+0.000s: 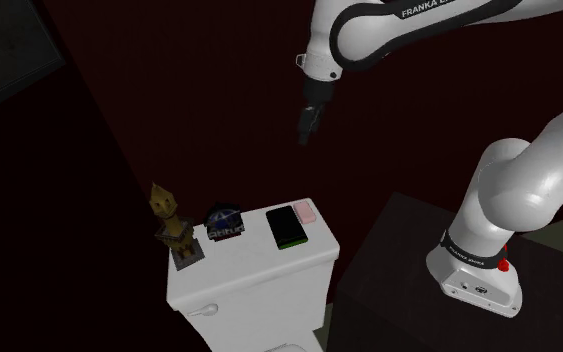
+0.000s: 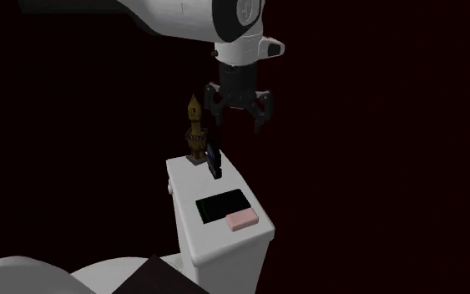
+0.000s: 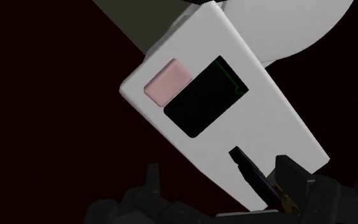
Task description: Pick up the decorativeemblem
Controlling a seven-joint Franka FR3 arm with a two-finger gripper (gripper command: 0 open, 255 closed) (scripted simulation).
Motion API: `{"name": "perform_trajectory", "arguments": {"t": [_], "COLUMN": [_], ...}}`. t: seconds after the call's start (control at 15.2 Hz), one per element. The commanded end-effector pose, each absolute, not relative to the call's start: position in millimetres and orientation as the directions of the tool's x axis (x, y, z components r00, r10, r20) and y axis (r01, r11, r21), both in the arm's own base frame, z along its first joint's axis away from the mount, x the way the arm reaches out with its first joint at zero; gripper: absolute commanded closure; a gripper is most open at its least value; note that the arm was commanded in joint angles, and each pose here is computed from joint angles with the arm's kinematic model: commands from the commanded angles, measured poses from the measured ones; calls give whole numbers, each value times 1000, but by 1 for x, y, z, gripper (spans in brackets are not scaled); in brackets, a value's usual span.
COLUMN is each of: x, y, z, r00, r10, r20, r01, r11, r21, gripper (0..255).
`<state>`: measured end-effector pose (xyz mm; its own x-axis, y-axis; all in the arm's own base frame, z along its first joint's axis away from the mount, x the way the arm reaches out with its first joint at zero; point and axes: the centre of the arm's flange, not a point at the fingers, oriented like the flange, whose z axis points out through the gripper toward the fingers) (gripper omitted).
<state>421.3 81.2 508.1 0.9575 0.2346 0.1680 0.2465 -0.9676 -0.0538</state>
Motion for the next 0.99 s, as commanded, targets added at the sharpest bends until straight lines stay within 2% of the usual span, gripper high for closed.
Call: {"name": "perform_trajectory", "arguments": {"t": [0.0, 0.92], "x": [435, 527], "y": [97, 204], "z": [491, 375], "r00": [951, 896], "r10": [256, 401], "r20": [172, 193], "r01": [269, 417], "r11": [-962, -907], "r21": [-54, -51], "gripper": [0, 0]}}
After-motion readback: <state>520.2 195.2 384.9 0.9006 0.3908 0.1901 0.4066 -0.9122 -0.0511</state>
